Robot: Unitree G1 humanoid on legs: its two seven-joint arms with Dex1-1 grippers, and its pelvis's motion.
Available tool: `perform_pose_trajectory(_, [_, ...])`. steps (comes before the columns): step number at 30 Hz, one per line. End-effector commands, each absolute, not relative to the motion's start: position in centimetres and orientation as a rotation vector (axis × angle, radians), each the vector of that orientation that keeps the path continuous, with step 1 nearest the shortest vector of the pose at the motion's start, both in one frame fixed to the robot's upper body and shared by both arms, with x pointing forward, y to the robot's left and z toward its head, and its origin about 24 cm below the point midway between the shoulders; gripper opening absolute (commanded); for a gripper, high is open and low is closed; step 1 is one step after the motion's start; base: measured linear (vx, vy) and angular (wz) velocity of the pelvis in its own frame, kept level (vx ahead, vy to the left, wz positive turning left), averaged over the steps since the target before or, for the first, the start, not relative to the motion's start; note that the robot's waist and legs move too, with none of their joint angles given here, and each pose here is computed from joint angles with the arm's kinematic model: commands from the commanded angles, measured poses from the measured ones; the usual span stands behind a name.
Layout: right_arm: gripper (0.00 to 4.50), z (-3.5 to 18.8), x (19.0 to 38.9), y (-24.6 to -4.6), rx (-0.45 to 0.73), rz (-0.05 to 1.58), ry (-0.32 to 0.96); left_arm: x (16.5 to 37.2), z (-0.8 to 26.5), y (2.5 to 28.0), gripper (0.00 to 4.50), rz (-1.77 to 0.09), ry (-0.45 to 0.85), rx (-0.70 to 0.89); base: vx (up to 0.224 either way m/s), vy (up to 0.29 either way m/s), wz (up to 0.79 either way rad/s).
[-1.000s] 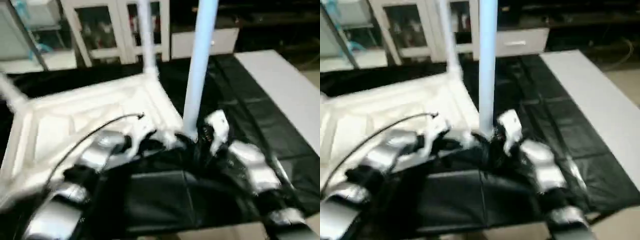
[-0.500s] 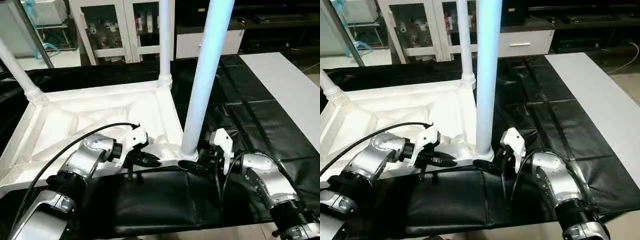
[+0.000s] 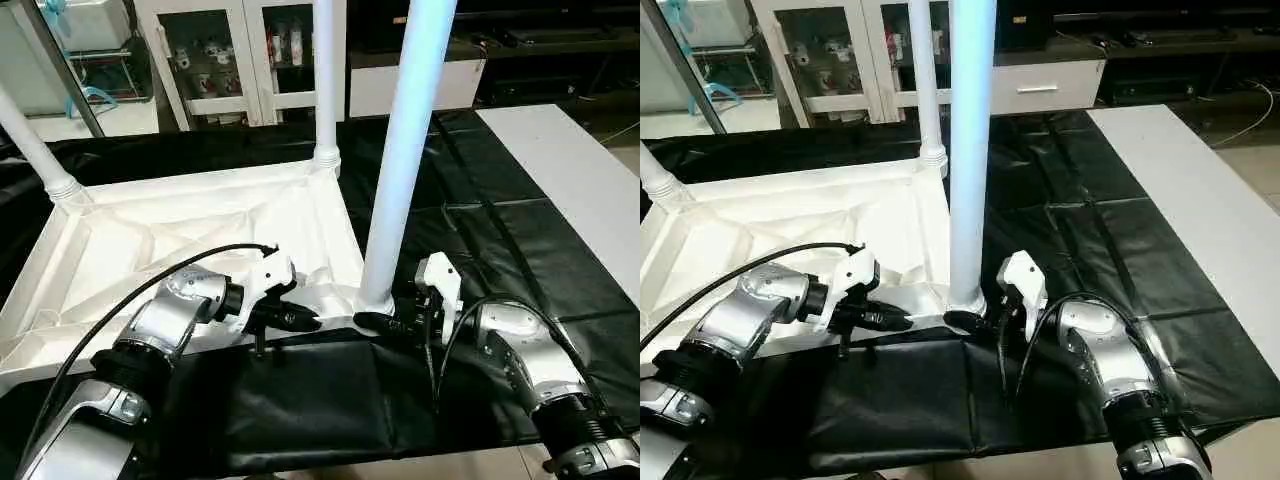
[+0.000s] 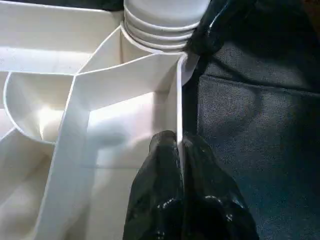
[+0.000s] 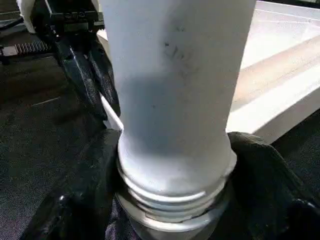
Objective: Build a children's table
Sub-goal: Rotate leg to tighten
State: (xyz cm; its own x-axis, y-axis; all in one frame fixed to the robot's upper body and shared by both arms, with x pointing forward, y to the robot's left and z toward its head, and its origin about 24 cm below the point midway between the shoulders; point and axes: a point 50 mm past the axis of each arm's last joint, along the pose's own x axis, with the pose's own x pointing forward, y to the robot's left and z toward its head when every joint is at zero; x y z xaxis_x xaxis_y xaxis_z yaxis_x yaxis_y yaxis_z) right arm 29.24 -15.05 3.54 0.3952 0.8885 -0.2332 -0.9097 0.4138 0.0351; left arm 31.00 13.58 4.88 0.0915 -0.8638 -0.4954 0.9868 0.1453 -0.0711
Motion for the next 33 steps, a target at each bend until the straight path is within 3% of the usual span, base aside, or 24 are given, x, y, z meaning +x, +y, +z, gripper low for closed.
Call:
perform_pose_trajectory(1, [2.88, 4.4, 29.6, -14.5, -0.062, 1.163, 0.192, 30.6, 4.9, 13.1, 0.00, -1.456, 0.480, 0.314, 0.000, 0.000, 0.00])
perform_pose_trajectory(5, [2.77, 4.0, 29.8, -14.3, -0.062, 1.112, 0.197, 30.5, 4.7, 13.0, 0.00, -1.453, 0.489, 0.320, 0.000, 0.000, 0.00])
perform_pose_trajectory(11, [2.75, 2.2, 31.9, -14.1, -0.080, 0.779, 0.250, 31.4, 3.8, 11.8, 0.00, -1.310, 0.464, 0.374, 0.000, 0.000, 0.00])
perform_pose_trajectory(15, [2.74, 1.3, 32.9, -12.2, 0.028, 0.571, 0.283, 32.6, 3.1, 9.1, 0.00, -1.156, 0.458, 0.374, 0.000, 0.000, 0.00])
perform_pose_trajectory(20, [2.74, 1.0, 34.0, -10.8, 0.021, 0.381, 0.326, 33.5, 3.0, 6.7, 0.00, -0.989, 0.479, 0.351, 0.000, 0.000, 0.00])
perform_pose_trajectory(21, [2.74, 1.0, 34.0, -10.8, 0.021, 0.381, 0.326, 33.5, 3.0, 6.7, 0.00, -0.989, 0.479, 0.351, 0.000, 0.000, 0.00])
perform_pose_trajectory(22, [2.74, 0.8, 34.3, -9.0, 0.034, 0.339, 0.363, 33.9, 2.8, 5.4, 0.00, -0.897, 0.481, 0.375, 0.000, 0.000, 0.00])
perform_pose_trajectory(24, [2.74, 0.8, 34.3, -9.0, 0.034, 0.339, 0.363, 33.9, 2.8, 5.4, 0.00, -0.897, 0.481, 0.375, 0.000, 0.000, 0.00])
perform_pose_trajectory(25, [2.74, 1.2, 34.3, -7.2, 0.015, 0.399, 0.336, 33.8, 2.6, 4.6, 0.00, -0.905, 0.474, 0.387, 0.000, 0.000, 0.00])
perform_pose_trajectory(32, [2.73, 2.7, 34.5, -6.6, 0.047, 0.461, 0.211, 33.5, 2.9, 4.7, 0.00, -0.969, 0.417, 0.368, 0.000, 0.000, 0.00])
perform_pose_trajectory(33, [3.29, 3.0, 34.5, -6.8, 0.050, 0.475, 0.188, 33.5, 3.0, 5.0, 0.00, -0.985, 0.414, 0.360, 0.000, 0.000, 0.00])
